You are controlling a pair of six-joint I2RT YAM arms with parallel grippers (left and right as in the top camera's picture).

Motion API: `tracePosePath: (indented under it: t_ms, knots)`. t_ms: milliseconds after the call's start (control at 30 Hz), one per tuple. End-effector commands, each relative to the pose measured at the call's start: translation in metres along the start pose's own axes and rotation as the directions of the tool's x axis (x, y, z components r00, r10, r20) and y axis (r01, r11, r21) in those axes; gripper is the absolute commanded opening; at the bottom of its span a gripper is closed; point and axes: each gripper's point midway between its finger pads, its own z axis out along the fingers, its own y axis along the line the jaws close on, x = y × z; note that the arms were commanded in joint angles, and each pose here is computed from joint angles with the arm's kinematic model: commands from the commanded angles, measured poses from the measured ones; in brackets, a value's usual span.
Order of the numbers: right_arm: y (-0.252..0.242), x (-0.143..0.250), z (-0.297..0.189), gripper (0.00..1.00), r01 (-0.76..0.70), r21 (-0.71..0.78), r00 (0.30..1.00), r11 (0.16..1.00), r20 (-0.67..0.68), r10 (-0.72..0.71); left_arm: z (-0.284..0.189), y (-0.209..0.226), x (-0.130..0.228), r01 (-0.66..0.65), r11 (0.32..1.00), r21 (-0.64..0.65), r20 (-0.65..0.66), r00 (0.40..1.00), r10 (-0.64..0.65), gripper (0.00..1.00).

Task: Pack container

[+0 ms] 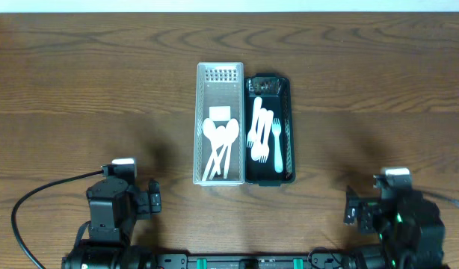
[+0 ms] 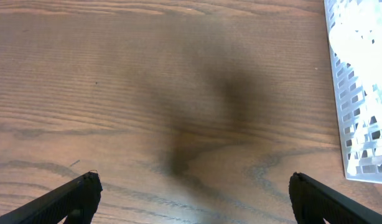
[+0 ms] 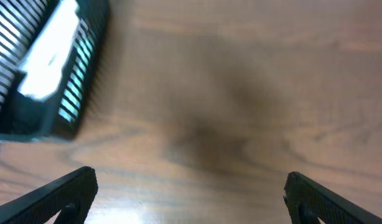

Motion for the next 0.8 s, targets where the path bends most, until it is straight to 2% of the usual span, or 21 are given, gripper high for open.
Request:
tracePosePath:
  t_ms: [0,300,533,600,767]
  knots:
    - [0.005,-0.002,-0.008,0.99,0.013,-0.033,0.995,0.999,0.103,-0.01,0.001,0.001,0.001,-0.01,1.0,-0.01,-0.003,1.0,0.01,0.98]
    - [0.014,-0.016,0.042,0.99,0.016,-0.06,0.935,0.998,0.355,0.006,0.001,0.001,0.001,-0.01,1.0,-0.01,-0.003,1.0,0.01,0.98]
    - [0.018,-0.046,0.069,0.99,0.065,-0.024,0.794,0.998,0.607,-0.037,0.001,0.001,0.001,-0.01,1.0,-0.01,-0.003,1.0,0.01,0.98]
    - [0.018,-0.044,0.075,0.99,0.087,-0.003,0.778,0.996,0.624,-0.066,0.001,0.001,0.001,-0.01,1.0,-0.01,-0.003,1.0,0.01,0.98]
    - [0.024,-0.032,0.083,0.99,0.116,-0.026,0.811,0.993,0.58,-0.079,0.001,0.001,0.001,-0.01,1.0,-0.01,-0.003,1.0,0.01,0.98]
